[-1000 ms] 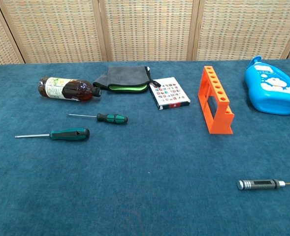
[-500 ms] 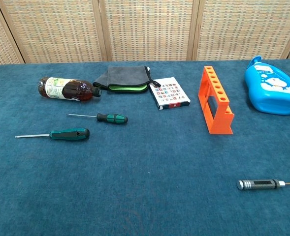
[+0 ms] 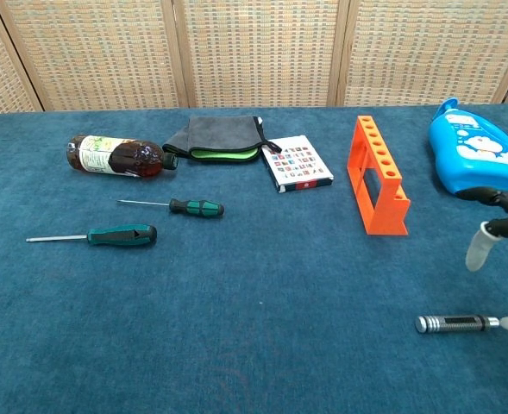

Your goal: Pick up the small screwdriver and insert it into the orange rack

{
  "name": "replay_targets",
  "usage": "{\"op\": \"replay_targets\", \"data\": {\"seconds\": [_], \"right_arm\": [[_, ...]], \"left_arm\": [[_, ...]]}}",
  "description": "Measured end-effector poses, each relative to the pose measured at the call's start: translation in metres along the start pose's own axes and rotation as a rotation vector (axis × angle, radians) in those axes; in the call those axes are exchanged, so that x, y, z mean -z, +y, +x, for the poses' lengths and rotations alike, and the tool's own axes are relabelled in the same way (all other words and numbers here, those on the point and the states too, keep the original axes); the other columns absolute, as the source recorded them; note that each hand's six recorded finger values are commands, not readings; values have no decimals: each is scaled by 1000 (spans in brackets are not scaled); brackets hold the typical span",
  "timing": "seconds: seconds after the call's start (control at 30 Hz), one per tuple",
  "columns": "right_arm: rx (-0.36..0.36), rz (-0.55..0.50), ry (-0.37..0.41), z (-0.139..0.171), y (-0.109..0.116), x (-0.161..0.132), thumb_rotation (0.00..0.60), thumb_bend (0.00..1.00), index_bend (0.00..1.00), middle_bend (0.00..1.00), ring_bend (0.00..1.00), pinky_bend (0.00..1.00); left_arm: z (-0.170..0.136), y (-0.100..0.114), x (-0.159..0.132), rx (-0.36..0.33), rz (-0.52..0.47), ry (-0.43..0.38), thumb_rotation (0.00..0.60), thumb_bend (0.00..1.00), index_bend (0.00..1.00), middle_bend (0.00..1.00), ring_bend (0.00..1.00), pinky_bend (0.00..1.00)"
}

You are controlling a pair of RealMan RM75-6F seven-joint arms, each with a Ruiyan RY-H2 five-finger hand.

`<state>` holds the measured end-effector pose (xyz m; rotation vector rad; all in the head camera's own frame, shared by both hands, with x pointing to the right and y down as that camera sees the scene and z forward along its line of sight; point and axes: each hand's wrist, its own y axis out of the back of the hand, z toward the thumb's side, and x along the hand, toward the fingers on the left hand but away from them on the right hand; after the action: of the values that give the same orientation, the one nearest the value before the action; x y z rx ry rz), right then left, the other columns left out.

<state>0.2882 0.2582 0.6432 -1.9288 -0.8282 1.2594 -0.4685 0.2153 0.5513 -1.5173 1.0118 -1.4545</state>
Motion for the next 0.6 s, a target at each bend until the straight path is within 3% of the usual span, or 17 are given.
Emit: {"op": "replay_targets", "data": {"seconds": [0.2,0.6], "right_arm": [[-60,-5,0,-13,-19,-6,600,275,417,17,0,2],[-136,-18,-42,-35,-40,-4,600,278,427,20,0,4]], "left_arm": [[1,-2,-1,5,4,-3,600,0,0,0,0,0],[1,0,0,2,-1,1,600,0,0,0,0,0]]}}
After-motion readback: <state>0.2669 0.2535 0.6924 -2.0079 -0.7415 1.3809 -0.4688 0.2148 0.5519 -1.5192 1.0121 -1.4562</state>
